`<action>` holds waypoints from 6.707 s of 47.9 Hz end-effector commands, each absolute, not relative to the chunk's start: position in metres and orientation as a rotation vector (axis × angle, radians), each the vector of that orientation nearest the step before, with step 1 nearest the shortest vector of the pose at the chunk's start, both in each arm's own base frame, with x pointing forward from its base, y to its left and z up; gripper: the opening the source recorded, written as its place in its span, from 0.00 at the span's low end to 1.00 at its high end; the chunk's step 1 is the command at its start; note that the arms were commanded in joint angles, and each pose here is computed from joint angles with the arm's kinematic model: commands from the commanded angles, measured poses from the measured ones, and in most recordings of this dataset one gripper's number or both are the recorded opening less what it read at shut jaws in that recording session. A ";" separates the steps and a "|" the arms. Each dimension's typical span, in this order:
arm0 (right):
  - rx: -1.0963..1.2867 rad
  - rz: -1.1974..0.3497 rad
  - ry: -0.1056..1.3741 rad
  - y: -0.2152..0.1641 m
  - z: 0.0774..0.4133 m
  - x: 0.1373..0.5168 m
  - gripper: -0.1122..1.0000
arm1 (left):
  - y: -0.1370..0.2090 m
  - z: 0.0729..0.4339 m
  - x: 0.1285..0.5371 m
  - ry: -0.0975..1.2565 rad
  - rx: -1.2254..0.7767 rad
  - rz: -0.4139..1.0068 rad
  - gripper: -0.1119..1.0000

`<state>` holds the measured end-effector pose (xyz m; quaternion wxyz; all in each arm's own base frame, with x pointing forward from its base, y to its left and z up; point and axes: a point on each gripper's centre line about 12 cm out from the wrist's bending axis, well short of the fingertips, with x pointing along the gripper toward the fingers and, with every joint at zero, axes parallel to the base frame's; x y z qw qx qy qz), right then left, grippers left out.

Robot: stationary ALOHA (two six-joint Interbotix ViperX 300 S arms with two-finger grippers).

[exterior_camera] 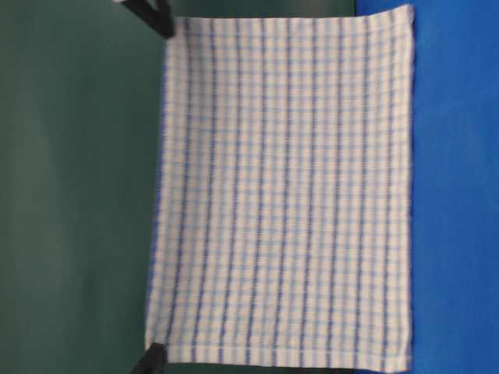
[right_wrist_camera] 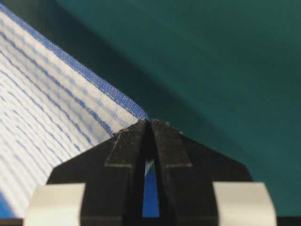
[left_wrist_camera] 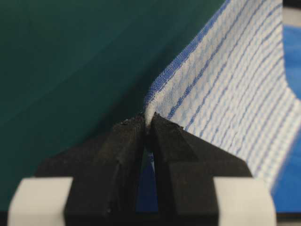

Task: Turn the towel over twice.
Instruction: 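Lift the far corners with both grippers and pull them back, then swing the held edge forward and lay the towel flat toward the near side, then open both grippers and retract them outward from the towel, then move both grippers to the towel's far corners and pinch them again, then lift the far corners with both grippers and pull them back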

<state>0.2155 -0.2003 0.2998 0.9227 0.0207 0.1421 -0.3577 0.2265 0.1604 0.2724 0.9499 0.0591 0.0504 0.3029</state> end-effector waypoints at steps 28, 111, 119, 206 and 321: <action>0.074 -0.644 0.346 -0.169 0.313 0.220 0.15 | 0.144 0.281 0.228 0.096 0.096 0.562 0.13; 0.487 -0.036 0.908 0.075 0.127 0.273 0.15 | -0.075 0.099 0.250 0.753 -0.111 -0.189 0.13; 0.487 -0.036 0.908 0.075 0.128 0.273 0.15 | -0.074 0.098 0.249 0.783 -0.110 -0.179 0.13; 0.129 -0.114 0.250 -0.025 0.229 0.200 0.66 | -0.010 0.214 0.177 0.175 0.002 -0.056 0.77; 0.294 -0.531 0.672 -0.170 0.130 0.256 0.13 | 0.127 0.120 0.260 0.541 -0.107 0.447 0.12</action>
